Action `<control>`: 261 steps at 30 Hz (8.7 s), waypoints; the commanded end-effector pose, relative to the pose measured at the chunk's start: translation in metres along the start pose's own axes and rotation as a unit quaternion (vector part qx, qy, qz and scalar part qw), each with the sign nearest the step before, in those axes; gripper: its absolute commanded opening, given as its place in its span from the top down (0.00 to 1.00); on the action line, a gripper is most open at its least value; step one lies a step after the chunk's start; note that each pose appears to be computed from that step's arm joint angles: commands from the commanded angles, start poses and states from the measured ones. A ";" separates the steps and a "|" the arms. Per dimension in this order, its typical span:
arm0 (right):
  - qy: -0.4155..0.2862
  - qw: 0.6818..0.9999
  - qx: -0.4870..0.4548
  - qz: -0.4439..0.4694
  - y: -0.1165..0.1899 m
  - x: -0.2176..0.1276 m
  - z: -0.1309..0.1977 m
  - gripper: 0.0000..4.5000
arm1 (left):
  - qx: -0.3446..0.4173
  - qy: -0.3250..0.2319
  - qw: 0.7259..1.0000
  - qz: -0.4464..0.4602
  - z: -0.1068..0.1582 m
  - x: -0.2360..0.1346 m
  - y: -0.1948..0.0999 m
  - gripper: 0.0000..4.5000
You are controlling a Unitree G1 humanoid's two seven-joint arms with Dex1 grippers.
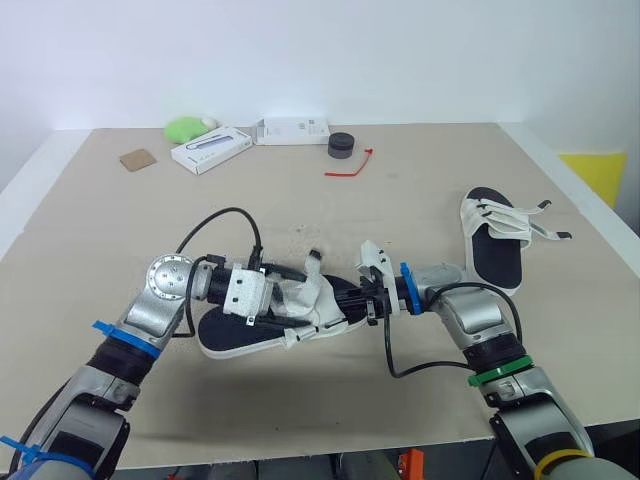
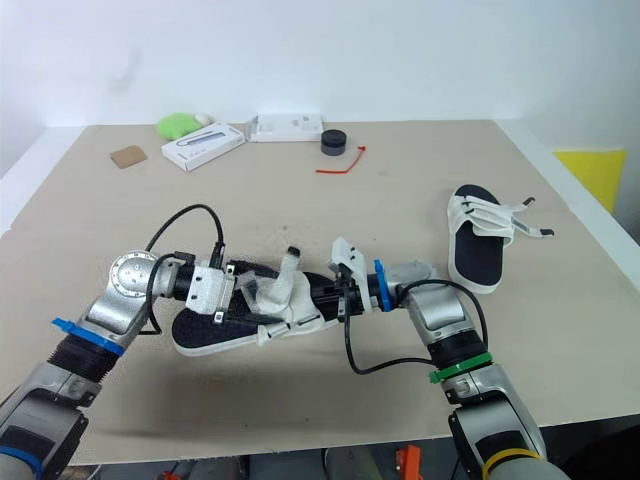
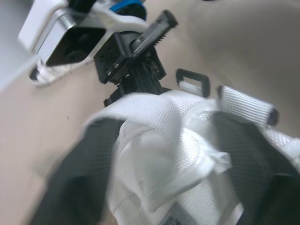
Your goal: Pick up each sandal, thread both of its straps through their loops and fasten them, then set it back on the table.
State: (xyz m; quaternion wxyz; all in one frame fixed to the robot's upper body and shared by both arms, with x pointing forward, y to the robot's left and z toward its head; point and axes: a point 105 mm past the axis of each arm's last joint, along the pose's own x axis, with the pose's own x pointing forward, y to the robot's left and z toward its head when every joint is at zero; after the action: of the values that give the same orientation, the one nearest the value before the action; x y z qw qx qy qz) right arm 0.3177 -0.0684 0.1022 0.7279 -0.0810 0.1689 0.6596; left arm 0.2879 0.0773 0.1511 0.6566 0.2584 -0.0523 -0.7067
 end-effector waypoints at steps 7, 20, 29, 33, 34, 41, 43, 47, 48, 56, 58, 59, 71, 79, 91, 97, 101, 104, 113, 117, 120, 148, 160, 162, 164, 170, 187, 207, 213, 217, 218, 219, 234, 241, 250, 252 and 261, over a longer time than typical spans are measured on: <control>0.053 0.997 0.057 -0.018 -0.005 -0.001 -0.036 1.00 | -0.404 -0.031 0.902 -0.152 0.056 -0.038 -0.035 0.01; 0.055 0.997 0.058 -0.014 -0.003 0.000 -0.038 1.00 | -0.537 -0.093 0.837 0.048 0.034 -0.019 0.020 0.01; 0.057 0.997 0.058 -0.013 -0.002 0.001 -0.039 1.00 | -0.641 -0.064 0.751 0.145 -0.001 0.005 0.066 0.01; 0.057 0.997 0.059 -0.015 -0.001 0.002 -0.039 1.00 | -0.665 -0.007 0.737 0.117 -0.013 0.022 0.053 0.01; 0.057 0.997 0.059 -0.015 -0.001 0.002 -0.039 1.00 | -0.668 0.000 0.735 0.113 -0.014 0.024 0.051 0.01; 0.056 0.996 0.063 -0.021 0.001 0.001 -0.043 1.00 | -0.680 0.018 0.727 0.093 -0.018 0.041 0.054 0.01; 0.055 0.996 0.065 -0.023 0.002 0.002 -0.043 1.00 | -0.681 0.010 0.727 0.089 -0.016 0.045 0.058 0.01; 0.055 0.996 0.066 -0.025 0.003 0.002 -0.045 1.00 | -0.677 -0.001 0.733 0.069 -0.008 0.058 0.063 0.01; 0.055 0.996 0.066 -0.025 0.003 0.002 -0.045 1.00 | -0.677 -0.002 0.734 0.066 -0.007 0.060 0.064 0.01; 0.054 0.996 0.068 -0.031 0.002 0.000 -0.044 1.00 | -0.678 0.015 0.734 0.020 -0.002 0.069 0.052 0.01; 0.053 0.996 0.069 -0.032 0.002 0.000 -0.045 1.00 | -0.677 0.027 0.735 0.024 -0.007 0.069 0.049 0.01; 0.054 0.996 0.069 -0.032 0.002 0.000 -0.045 1.00 | -0.676 0.031 0.736 0.025 -0.009 0.069 0.049 0.01; 0.054 0.996 0.069 -0.030 0.001 0.001 -0.044 1.00 | -0.655 0.045 0.750 0.084 -0.016 0.036 0.071 0.01; 0.055 0.996 0.069 -0.030 0.001 0.001 -0.044 1.00 | -0.656 0.057 0.749 0.072 -0.015 0.029 0.066 0.01; 0.055 0.995 0.071 -0.033 0.001 0.000 -0.045 1.00 | -0.659 0.057 0.749 0.033 -0.019 0.066 0.055 0.01; 0.055 0.995 0.073 -0.038 0.001 -0.001 -0.045 1.00 | -0.656 0.051 0.753 0.018 -0.015 0.078 0.057 0.01; 0.055 0.995 0.075 -0.042 0.002 -0.003 -0.047 1.00 | -0.656 0.059 0.752 0.005 -0.016 0.076 0.052 0.01; 0.056 0.995 0.076 -0.044 0.002 -0.004 -0.048 1.00 | -0.654 0.063 0.754 0.004 -0.019 0.075 0.050 0.01; 0.057 0.995 0.075 -0.046 0.000 -0.003 -0.047 1.00 | -0.646 0.053 0.761 0.009 -0.018 0.081 0.053 0.45; 0.058 0.995 0.073 -0.045 0.000 -0.002 -0.047 1.00 | -0.649 0.044 0.760 0.011 -0.015 0.084 0.056 0.78; 0.061 0.994 0.073 -0.046 0.000 -0.002 -0.048 1.00 | -0.656 0.019 0.754 0.020 -0.010 0.084 0.064 0.99; 0.064 0.994 0.075 -0.040 0.001 0.001 -0.051 1.00 | -0.628 0.005 0.775 0.063 0.012 0.038 0.089 0.03; 0.062 0.994 0.075 -0.041 0.001 0.003 -0.050 1.00 | -0.659 0.051 0.750 0.031 -0.003 0.056 0.056 0.03; 0.062 0.994 0.077 -0.042 0.001 0.001 -0.051 1.00 | -0.661 0.052 0.748 0.039 -0.007 0.056 0.058 0.03; 0.064 0.994 0.078 -0.043 0.003 0.000 -0.053 1.00 | -0.658 0.061 0.749 0.052 -0.013 0.056 0.060 0.03; 0.065 0.994 0.080 -0.046 0.003 -0.002 -0.054 1.00 | -0.643 0.077 0.759 0.072 -0.017 0.046 0.068 0.03; 0.065 0.993 0.082 -0.048 0.004 -0.002 -0.055 1.00 | -0.641 0.102 0.760 0.038 -0.025 0.067 0.054 0.03; 0.064 0.993 0.085 -0.054 0.006 -0.002 -0.057 1.00 | -0.629 0.077 0.774 0.011 -0.016 0.098 0.060 0.03; 0.064 0.993 0.085 -0.054 0.006 -0.002 -0.056 1.00 | -0.620 0.075 0.780 0.026 -0.020 0.097 0.063 0.19; 0.064 0.993 0.085 -0.053 0.006 -0.002 -0.057 1.00 | -0.619 0.074 0.780 0.046 -0.025 0.097 0.067 0.55; 0.064 0.993 0.085 -0.053 0.006 -0.002 -0.057 1.00 | -0.620 0.072 0.780 0.050 -0.025 0.097 0.069 0.62; 0.064 0.993 0.085 -0.053 0.006 -0.002 -0.057 1.00 | -0.620 0.070 0.780 0.051 -0.024 0.098 0.070 0.70; 0.063 0.993 0.086 -0.051 0.006 0.001 -0.056 1.00 | -0.642 -0.058 0.760 0.085 0.007 0.078 0.108 0.99; 0.062 0.993 0.084 -0.049 0.005 0.003 -0.055 1.00 | -0.626 -0.028 0.774 0.095 0.000 0.062 0.107 0.99; 0.062 0.993 0.084 -0.047 0.006 0.003 -0.055 1.00 | -0.536 0.010 0.842 0.064 0.021 0.030 0.092 0.35; 0.062 0.993 0.085 -0.046 0.006 0.003 -0.056 1.00 | -0.476 0.006 0.879 0.027 0.038 0.018 0.073 0.19; 0.063 0.994 0.084 -0.041 0.005 0.005 -0.056 1.00 | -0.357 -0.008 0.927 -0.115 0.081 -0.032 -0.027 0.19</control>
State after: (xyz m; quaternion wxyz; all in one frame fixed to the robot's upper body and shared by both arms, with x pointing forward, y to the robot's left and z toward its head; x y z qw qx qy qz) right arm 0.3123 -0.0671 0.0970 0.7477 -0.0746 0.1701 0.6375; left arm 0.2464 0.0898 0.2074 0.6458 -0.0045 0.2478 -0.7221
